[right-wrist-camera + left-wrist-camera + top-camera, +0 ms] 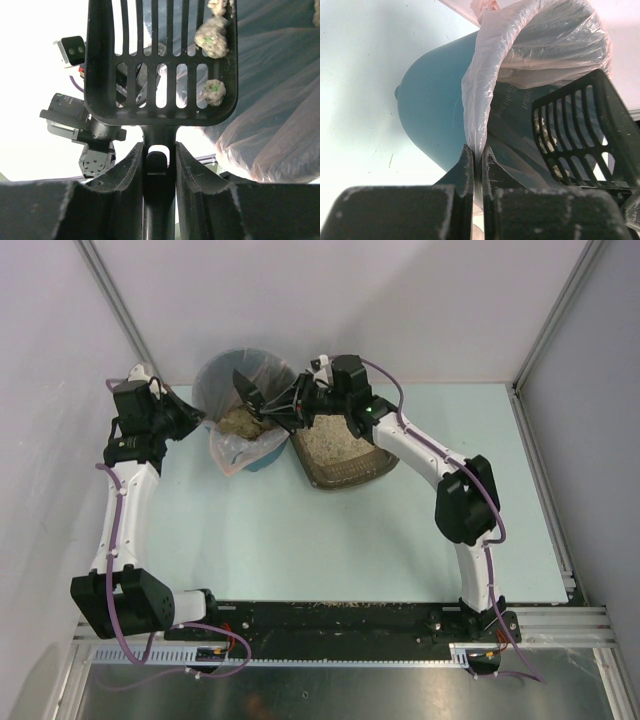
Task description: Clean the litter box
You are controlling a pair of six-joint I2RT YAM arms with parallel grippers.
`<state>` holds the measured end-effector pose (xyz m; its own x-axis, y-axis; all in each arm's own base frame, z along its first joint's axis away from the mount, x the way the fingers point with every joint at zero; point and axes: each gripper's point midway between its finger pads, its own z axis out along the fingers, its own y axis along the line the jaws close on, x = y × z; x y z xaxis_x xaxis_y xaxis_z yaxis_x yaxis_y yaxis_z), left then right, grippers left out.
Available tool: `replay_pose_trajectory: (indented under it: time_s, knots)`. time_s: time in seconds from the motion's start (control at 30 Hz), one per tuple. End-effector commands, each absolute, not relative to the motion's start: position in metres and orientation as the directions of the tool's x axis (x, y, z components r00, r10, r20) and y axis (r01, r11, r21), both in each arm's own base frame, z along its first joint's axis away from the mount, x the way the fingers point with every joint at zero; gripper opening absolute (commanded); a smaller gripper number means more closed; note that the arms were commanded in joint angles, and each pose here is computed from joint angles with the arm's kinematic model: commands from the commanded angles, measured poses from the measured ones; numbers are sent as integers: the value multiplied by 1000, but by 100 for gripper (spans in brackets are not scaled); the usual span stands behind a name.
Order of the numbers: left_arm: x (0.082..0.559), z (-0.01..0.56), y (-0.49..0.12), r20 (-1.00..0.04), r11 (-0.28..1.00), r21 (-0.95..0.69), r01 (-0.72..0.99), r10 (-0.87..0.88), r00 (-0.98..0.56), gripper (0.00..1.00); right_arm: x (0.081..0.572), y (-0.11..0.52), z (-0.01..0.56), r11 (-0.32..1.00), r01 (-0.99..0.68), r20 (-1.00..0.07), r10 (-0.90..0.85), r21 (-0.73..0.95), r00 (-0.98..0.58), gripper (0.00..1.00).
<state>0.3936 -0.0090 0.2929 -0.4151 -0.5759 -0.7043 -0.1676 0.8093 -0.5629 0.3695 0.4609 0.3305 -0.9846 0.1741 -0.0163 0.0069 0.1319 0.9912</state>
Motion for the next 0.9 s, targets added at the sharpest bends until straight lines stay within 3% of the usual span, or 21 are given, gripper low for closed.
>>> replay_pose_trajectory:
  time_s: [0.0, 0.23, 0.43, 0.87]
  knots:
    - [390, 296, -24, -717, 828, -553, -94, -530, -453, 0, 354, 453, 374, -31, 37, 41, 141, 999, -989, 0]
    - [390, 295, -23, -715, 828, -552, -97, -530, -455, 0, 354, 447, 374, -89, 119, 132, 149, 989, -980, 0]
    - [390, 295, -23, -717, 828, -552, -98, -530, -453, 0, 359, 433, 379, -244, 203, 240, 132, 948, -962, 0]
    - [390, 297, -23, -719, 828, -553, -95, -531, -449, 0, 355, 421, 404, -329, 171, 214, 100, 929, -972, 0]
